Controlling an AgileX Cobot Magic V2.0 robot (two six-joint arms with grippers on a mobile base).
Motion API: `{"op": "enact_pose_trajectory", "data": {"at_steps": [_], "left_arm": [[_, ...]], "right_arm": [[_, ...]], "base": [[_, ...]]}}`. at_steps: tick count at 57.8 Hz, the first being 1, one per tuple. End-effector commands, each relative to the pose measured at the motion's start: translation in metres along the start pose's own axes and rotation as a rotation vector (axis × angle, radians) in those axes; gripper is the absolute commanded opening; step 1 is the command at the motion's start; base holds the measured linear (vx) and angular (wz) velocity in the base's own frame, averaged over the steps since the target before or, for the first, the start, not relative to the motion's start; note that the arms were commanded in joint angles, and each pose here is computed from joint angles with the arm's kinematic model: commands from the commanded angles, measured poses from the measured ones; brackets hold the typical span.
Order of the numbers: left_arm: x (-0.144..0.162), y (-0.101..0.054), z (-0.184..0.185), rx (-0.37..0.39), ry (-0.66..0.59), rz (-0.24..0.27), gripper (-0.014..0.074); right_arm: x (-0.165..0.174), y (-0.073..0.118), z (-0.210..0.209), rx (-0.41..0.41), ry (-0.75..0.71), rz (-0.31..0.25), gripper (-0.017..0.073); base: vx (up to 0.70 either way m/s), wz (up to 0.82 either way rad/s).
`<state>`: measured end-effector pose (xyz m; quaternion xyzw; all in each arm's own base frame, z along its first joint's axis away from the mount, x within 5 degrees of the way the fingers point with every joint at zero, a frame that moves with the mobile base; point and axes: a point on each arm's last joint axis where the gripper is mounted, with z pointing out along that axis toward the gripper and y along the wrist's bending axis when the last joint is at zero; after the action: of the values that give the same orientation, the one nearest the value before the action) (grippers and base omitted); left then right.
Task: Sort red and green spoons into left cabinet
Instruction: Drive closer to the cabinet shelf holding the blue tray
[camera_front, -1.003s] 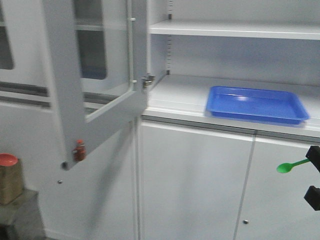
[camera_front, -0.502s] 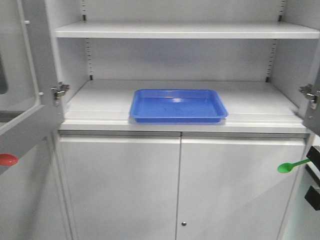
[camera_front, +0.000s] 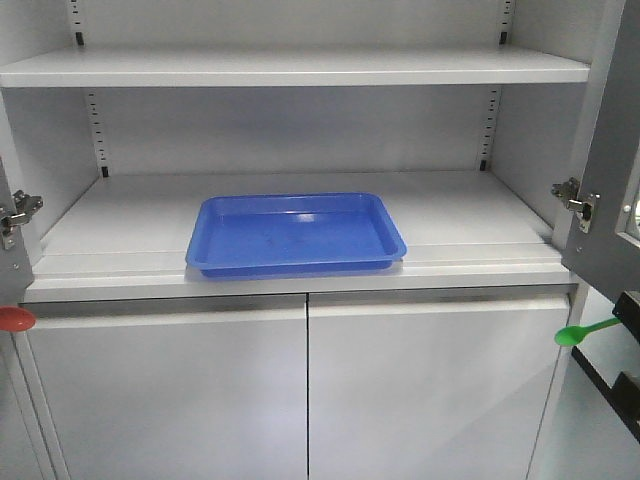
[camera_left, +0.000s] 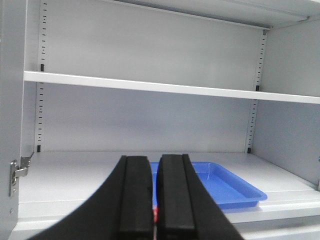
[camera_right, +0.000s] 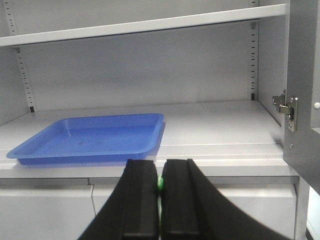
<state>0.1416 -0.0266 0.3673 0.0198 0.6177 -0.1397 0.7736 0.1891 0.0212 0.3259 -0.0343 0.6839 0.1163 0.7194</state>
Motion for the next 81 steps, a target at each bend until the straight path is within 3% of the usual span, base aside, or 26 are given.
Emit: {"op": "enact_pose_trajectory", "data": {"at_steps": [1, 81], "left_arm": [[-0.0185, -0.0048, 0.0007, 0.036, -0.104, -0.012, -0.0006], [-0.0186, -0.0048, 0.0007, 0.036, -0.104, -0.011, -0.0006]], "right_arm": [[-0.0188, 0.0052, -0.0005, -0.044, -0.105, -0.001, -0.0001], [-0.0188, 0.0052, -0.0005, -0.044, -0.105, -0.001, -0.0001]], "base": [[0.22, -0.04], [0.23, -0.01]]}}
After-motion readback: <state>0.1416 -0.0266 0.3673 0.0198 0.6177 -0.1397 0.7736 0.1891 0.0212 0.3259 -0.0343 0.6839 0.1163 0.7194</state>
